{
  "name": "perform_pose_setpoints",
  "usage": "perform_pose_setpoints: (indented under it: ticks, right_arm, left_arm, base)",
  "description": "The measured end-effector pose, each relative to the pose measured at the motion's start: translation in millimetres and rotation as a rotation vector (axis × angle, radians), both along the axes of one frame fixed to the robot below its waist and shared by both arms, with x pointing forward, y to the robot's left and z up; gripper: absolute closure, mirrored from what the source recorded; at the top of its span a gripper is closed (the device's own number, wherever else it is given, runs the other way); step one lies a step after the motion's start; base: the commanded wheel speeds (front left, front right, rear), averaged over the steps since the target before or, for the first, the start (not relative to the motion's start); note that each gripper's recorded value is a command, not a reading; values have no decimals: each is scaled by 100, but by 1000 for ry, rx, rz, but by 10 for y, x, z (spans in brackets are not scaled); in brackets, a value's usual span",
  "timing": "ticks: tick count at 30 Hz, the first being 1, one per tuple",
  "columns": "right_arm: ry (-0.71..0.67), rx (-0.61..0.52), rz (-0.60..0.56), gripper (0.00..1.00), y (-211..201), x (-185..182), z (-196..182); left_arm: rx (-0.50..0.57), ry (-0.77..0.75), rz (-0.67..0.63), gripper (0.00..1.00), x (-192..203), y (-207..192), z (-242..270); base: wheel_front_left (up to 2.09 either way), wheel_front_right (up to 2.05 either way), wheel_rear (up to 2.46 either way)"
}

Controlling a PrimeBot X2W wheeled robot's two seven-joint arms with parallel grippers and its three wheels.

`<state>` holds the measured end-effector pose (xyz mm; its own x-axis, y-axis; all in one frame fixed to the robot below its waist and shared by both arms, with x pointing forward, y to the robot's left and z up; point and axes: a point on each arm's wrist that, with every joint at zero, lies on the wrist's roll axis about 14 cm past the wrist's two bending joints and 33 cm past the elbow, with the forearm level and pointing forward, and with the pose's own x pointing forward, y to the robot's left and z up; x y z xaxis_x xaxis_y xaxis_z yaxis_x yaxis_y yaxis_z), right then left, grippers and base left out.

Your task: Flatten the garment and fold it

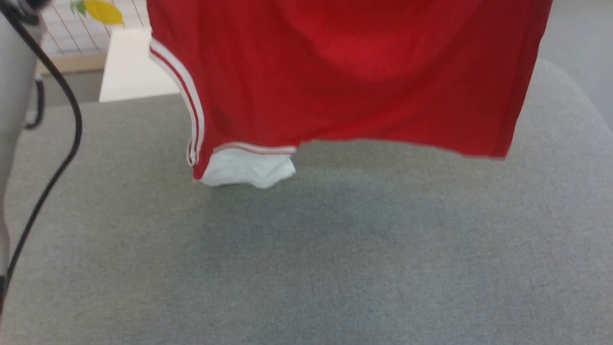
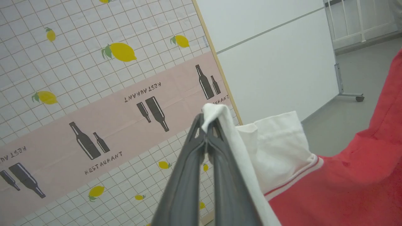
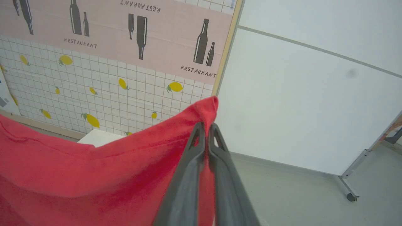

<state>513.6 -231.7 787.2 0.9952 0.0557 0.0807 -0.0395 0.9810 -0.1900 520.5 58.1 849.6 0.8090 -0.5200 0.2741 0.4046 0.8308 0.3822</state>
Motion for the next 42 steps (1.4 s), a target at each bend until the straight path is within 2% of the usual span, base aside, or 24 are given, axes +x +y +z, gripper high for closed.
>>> perform_pose_setpoints:
  ticks: [7, 10, 15, 19, 25, 31, 36, 40, 42]
  right_arm:
    - [-57, 5, 1, 100, -45, 456, -66]
    - [-68, -29, -8, 100, -43, 688, -208]
    - [-116, -66, -16, 100, -76, 1032, -217]
    - [-104, -118, -13, 100, -92, 1289, -439]
    - [-66, -170, 19, 100, -78, 1621, -992]
    - [-14, -204, 120, 100, 130, 1834, -1661]
    - [52, -151, 221, 100, 296, 1760, -2227]
    - [105, -87, 277, 100, 313, 1489, -2577]
    - [135, -61, 283, 100, 252, 1307, -2710]
  left_arm:
    - [-71, -228, 41, 100, 406, 55, 229]
    - [-72, -263, 46, 100, 649, 46, 120]
    - [-88, -340, 37, 100, 922, 18, 179]
    - [-51, -360, 14, 100, 1150, -22, 9]
    - [-16, -297, -20, 100, 1516, -46, -638]
    - [0, -186, -71, 100, 1718, -48, -1497]
    - [44, -70, -150, 100, 1550, -128, -2196]
    - [64, 61, -194, 100, 1221, -140, -2727]
    - [37, 132, -199, 100, 1010, -134, -2933]
  base:
    - [0, 0, 0]
    - [0, 0, 0]
    - [0, 0, 0]
    - [0, 0, 0]
    - [0, 0, 0]
    - [0, 0, 0]
    - [0, 0, 0]
    - [0, 0, 0]
    - [0, 0, 0]
